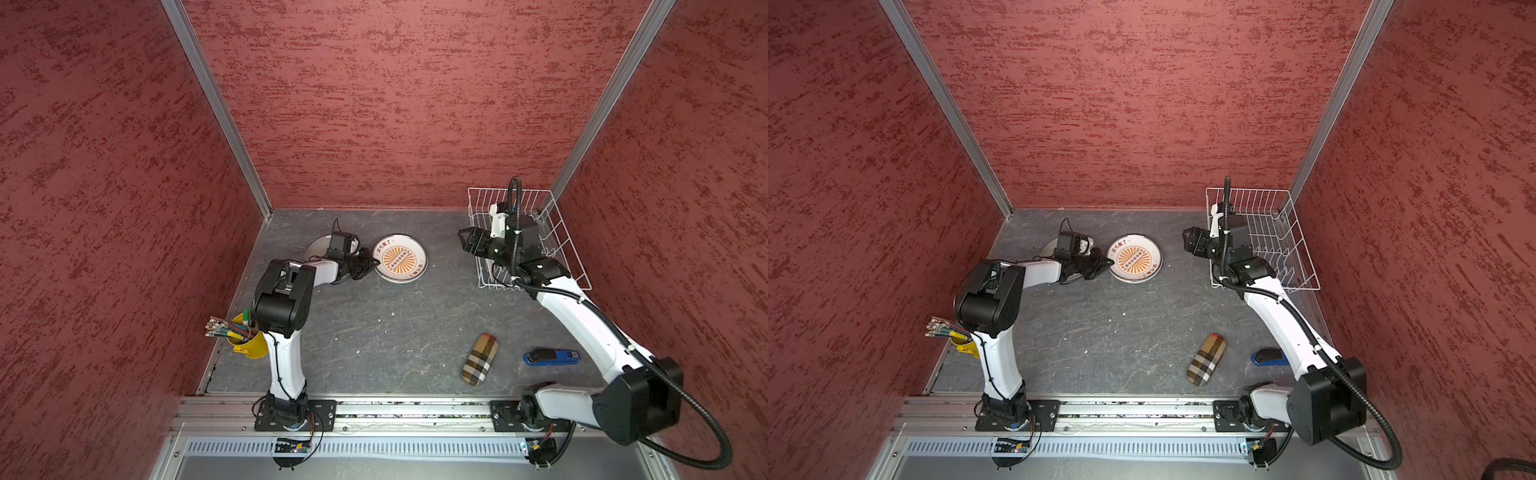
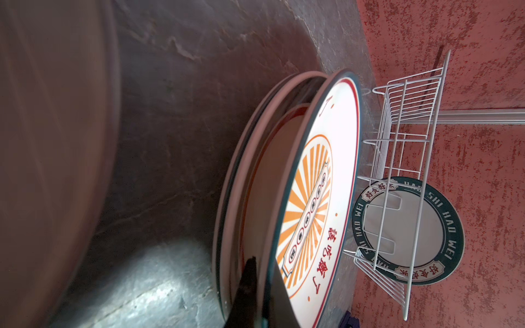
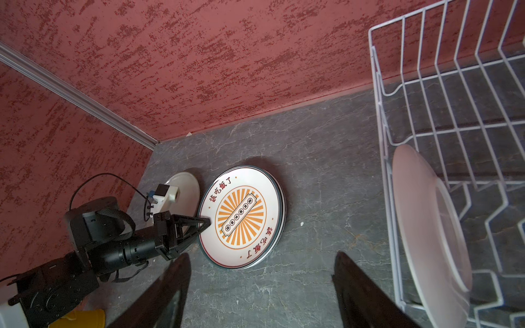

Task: Unload the plates from the dish rack
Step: 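Lower the sunburst plate onto the green-rimmed plate stack with the left gripper, then open the left gripper off the stack while the right gripper descends into the rack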

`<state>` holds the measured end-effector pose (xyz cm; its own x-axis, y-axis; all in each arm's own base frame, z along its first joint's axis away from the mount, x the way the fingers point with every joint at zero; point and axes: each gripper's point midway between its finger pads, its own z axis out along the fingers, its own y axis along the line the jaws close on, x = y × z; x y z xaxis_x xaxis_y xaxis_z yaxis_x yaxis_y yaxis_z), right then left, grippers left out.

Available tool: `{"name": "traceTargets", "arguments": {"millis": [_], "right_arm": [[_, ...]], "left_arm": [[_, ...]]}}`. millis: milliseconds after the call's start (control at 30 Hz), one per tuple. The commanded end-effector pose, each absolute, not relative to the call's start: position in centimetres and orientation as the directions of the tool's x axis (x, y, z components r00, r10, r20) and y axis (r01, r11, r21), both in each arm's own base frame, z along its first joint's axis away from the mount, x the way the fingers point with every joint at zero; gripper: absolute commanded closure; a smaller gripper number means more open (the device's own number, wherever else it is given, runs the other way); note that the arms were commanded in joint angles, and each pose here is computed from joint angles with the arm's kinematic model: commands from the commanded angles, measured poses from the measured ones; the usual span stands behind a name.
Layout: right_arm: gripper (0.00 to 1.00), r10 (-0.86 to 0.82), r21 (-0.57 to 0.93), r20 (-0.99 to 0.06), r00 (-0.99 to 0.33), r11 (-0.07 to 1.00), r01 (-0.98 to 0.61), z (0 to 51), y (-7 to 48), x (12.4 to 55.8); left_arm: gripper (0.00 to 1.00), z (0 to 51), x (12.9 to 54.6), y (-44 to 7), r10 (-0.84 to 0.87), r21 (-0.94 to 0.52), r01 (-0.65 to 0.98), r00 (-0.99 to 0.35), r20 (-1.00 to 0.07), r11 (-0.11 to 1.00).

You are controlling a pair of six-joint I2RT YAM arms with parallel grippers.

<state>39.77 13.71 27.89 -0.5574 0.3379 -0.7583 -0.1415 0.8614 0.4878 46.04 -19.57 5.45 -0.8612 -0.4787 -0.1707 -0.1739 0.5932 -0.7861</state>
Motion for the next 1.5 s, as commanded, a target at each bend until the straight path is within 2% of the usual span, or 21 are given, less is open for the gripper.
{"name": "traceTargets", "arguments": {"millis": [0, 167, 400, 467, 667, 1100, 1467], "right_arm": [[0.2, 0.337, 0.467, -0.78, -0.528, 0.874, -0.133, 28.3, 12.9, 39.6], [0.2, 0.337, 0.466, -0.782, -0.525, 0.875, -0.131, 28.4, 12.7, 39.4], [0.2, 0.338, 0.463, -0.783, -0.522, 0.877, -0.126, 28.4, 12.4, 39.4], [0.2, 0.339, 0.463, -0.784, -0.521, 0.877, -0.126, 28.5, 12.4, 39.3], [0.2, 0.339, 0.46, -0.787, -0.515, 0.879, -0.124, 28.8, 12.1, 39.3], [0.2, 0.335, 0.445, -0.799, -0.499, 0.888, -0.115, 29.4, 11.5, 38.9], [0.2, 0.329, 0.429, -0.805, -0.493, 0.897, -0.102, 29.4, 10.9, 38.7]], "left_arm": [[0.89, 6.0, 46.9, -20.2, -0.459, -0.797, -0.128, -0.865, -0.201, 0.59], [0.87, 5.8, 46.9, -20.1, -0.464, -0.793, -0.133, -0.862, -0.203, 0.594], [0.69, 5.8, 46.8, -20.1, -0.462, -0.792, -0.133, -0.864, -0.203, 0.596], [0.6, 5.9, 46.8, -20.1, -0.46, -0.792, -0.131, -0.864, -0.204, 0.596], [0.48, 6.2, 46.5, -19.8, -0.465, -0.787, -0.133, -0.86, -0.211, 0.602], [0.39, 7.2, 45.3, -18.8, -0.459, -0.749, -0.128, -0.852, -0.253, 0.65], [0.38, 6.6, 44.3, -17.9, -0.452, -0.715, -0.139, -0.851, -0.268, 0.685]]}}
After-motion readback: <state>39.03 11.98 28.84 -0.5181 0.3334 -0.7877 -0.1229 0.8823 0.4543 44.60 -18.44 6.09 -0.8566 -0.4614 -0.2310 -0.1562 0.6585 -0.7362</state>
